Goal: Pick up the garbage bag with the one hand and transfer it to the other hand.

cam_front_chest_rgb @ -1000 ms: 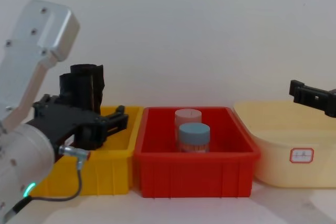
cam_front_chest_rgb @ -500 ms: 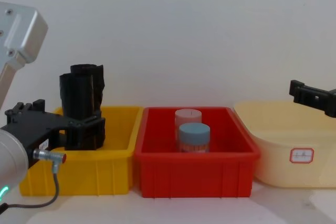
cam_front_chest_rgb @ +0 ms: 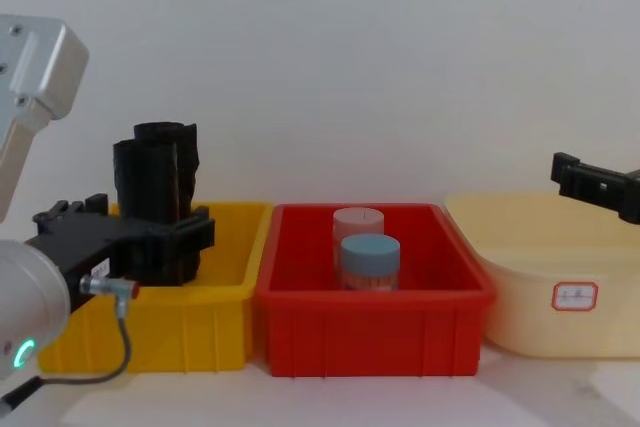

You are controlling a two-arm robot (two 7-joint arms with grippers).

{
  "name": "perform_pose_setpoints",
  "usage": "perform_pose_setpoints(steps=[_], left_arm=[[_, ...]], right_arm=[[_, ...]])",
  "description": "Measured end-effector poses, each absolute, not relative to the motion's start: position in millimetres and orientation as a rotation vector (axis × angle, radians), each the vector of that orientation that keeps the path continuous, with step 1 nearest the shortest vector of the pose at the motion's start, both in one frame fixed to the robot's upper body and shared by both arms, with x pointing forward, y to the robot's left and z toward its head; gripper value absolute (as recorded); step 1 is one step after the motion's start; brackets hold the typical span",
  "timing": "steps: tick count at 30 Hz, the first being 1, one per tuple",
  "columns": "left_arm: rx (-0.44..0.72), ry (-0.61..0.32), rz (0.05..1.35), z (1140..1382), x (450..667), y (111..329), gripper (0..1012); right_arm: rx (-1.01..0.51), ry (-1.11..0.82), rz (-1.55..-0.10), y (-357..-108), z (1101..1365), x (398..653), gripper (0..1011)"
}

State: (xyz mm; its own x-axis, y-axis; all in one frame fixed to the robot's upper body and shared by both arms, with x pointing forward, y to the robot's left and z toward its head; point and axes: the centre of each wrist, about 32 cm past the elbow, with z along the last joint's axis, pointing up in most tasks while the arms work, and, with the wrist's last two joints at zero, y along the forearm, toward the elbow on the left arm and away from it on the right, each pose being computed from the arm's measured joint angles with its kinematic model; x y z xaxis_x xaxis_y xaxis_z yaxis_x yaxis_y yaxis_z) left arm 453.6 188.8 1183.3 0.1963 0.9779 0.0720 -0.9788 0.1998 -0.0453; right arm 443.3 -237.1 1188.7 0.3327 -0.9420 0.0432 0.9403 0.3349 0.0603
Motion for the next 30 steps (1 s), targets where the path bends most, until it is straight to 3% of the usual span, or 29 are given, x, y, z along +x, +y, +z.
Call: perform_pose_setpoints(steps=[30], left_arm=[[-0.048, -0.11, 1.356, 1188, 480, 200, 1002]], right_arm=[[0.026, -0.075, -1.229, -237, 1189, 443, 1000]])
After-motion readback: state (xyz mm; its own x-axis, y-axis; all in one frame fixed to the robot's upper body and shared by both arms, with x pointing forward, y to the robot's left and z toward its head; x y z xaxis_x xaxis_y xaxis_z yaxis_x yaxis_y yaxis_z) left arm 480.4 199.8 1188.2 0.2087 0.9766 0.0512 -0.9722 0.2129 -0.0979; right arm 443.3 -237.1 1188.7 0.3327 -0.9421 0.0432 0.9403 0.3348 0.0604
